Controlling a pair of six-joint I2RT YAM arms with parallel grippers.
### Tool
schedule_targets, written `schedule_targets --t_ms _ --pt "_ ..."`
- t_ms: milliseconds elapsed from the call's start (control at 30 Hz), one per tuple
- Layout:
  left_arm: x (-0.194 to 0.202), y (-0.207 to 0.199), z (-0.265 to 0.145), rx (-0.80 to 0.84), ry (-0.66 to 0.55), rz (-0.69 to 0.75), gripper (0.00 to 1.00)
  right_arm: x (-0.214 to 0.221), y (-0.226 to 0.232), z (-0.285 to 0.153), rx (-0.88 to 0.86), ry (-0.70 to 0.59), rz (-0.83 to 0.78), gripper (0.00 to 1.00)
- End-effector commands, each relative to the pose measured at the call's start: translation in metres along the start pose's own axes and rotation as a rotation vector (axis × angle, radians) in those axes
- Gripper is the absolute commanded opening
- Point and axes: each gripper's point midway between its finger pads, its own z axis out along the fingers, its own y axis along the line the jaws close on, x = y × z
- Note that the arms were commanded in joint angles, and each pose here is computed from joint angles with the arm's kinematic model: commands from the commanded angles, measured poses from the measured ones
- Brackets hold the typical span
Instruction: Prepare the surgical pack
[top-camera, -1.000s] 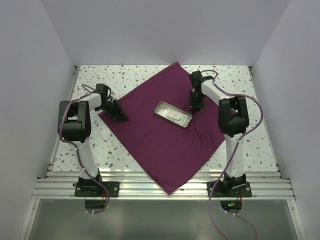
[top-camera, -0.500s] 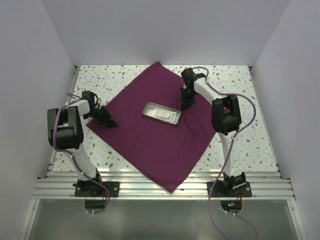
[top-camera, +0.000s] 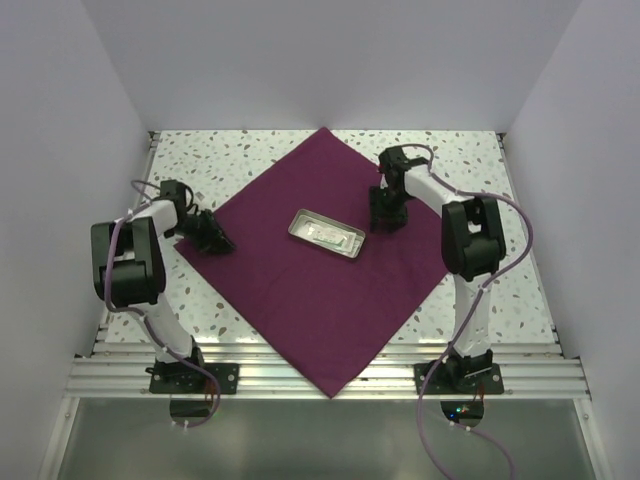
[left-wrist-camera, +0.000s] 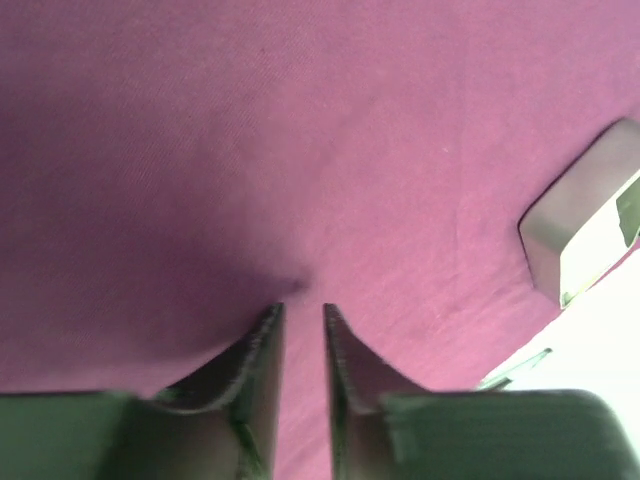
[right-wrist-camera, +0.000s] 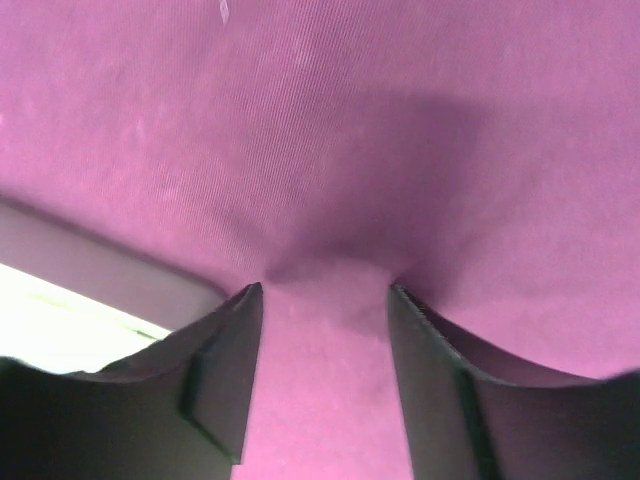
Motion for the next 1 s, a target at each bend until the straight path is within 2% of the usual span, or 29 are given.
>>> schedule_targets --t_ms 0,133,233,433,700,967 --pt "-0.024 -0.02 -0.038 -0.005 -0.144 0.133 0.31 0.0 0.004 -0.044 -0.03 -0.031 -0.04 0.58" --pt "-0.028 -0.045 -0.058 0.005 -0.195 0.208 0.33 0.013 0.029 -0.063 -0.113 -0.015 0.038 0.57" --pt "-0.024 -0.056 -0.069 0.009 -0.226 0.227 0.34 0.027 0.038 -0.056 -0.134 0.015 0.142 0.54" --pt "-0.01 -0.07 -0.087 0.018 -0.267 0.26 0.34 0.036 0.056 -0.046 -0.202 0.003 0.273 0.43" --pt "-0.001 -0.073 -0.108 0.01 -0.302 0.293 0.34 0.043 0.059 -0.021 -0.177 0.051 0.275 0.39" --pt "0.004 -0.07 -0.114 0.0 -0.324 0.3 0.34 0.04 0.057 -0.013 -0.138 0.066 0.204 0.34"
